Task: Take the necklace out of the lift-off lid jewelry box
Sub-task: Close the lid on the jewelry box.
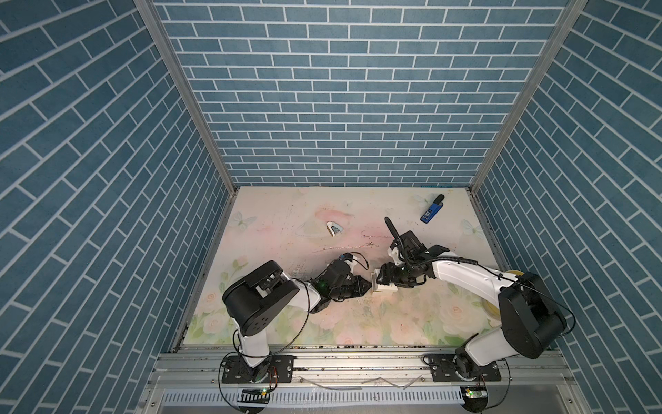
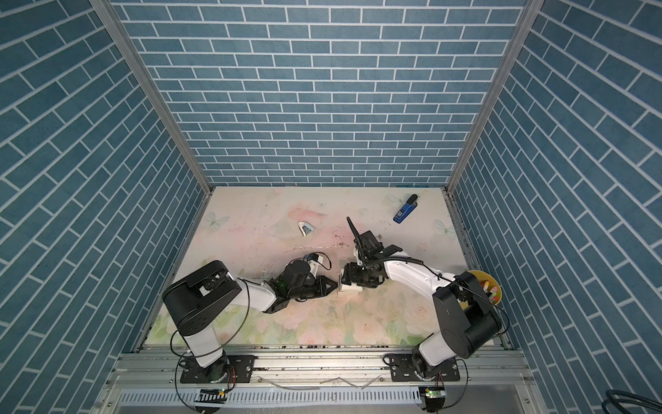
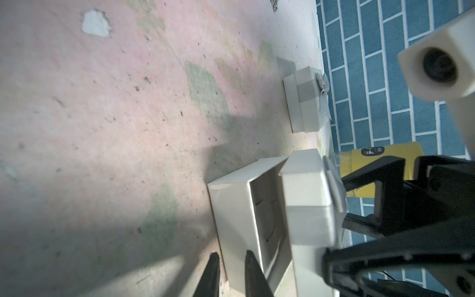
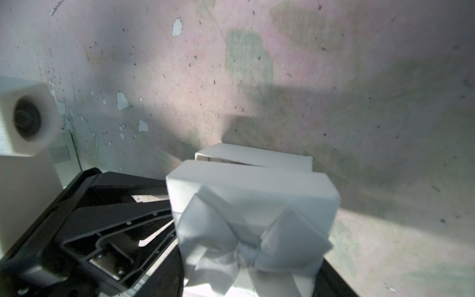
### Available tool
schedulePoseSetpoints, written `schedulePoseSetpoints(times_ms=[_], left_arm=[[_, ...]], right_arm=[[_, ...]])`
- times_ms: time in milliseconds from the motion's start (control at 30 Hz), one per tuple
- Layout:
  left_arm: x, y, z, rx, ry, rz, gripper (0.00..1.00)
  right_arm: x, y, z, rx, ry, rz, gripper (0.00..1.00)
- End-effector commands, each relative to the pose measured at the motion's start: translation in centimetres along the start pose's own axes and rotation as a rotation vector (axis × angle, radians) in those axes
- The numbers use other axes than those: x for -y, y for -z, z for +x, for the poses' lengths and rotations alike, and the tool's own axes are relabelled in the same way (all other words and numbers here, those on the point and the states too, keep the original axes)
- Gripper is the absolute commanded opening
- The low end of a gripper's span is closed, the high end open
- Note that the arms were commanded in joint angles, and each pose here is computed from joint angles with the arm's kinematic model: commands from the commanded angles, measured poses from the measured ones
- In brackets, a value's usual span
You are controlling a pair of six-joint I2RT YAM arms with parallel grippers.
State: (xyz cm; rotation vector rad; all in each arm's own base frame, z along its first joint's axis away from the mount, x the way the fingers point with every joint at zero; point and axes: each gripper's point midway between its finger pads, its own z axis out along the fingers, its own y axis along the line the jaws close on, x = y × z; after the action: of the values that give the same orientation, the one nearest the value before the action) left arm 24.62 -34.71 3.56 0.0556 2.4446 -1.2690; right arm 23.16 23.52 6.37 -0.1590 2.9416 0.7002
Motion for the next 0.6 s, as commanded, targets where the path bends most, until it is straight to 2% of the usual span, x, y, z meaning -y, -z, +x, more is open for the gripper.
schedulePoseSetpoints(times_ms=[0,200,433,567], left_arm=[[0.5,-0.4,-0.2,0.005,-0.011,0.014,0.2],[0.3,-0.2,-0.1,0.009,-0.01,0.011,0.2],[0.2,0.4,-0.3,0.021,-0.011,0.005,0.28],[-0.2,0.7,-0.4,0.022,-0.006,0.004,0.28]], right_arm=[[-0.1,-0.6,-0.1,-0.02,0.0,-0.004,0.64],[-0.3,-0.9,-0.3,-0.029,0.009,-0.01,0.65],[-0.2,-0.5,-0.3,-0.032,0.027,0.003,0.65],[-0.2,-0.5,-0.2,-0.037,0.033,0.006,0.66]])
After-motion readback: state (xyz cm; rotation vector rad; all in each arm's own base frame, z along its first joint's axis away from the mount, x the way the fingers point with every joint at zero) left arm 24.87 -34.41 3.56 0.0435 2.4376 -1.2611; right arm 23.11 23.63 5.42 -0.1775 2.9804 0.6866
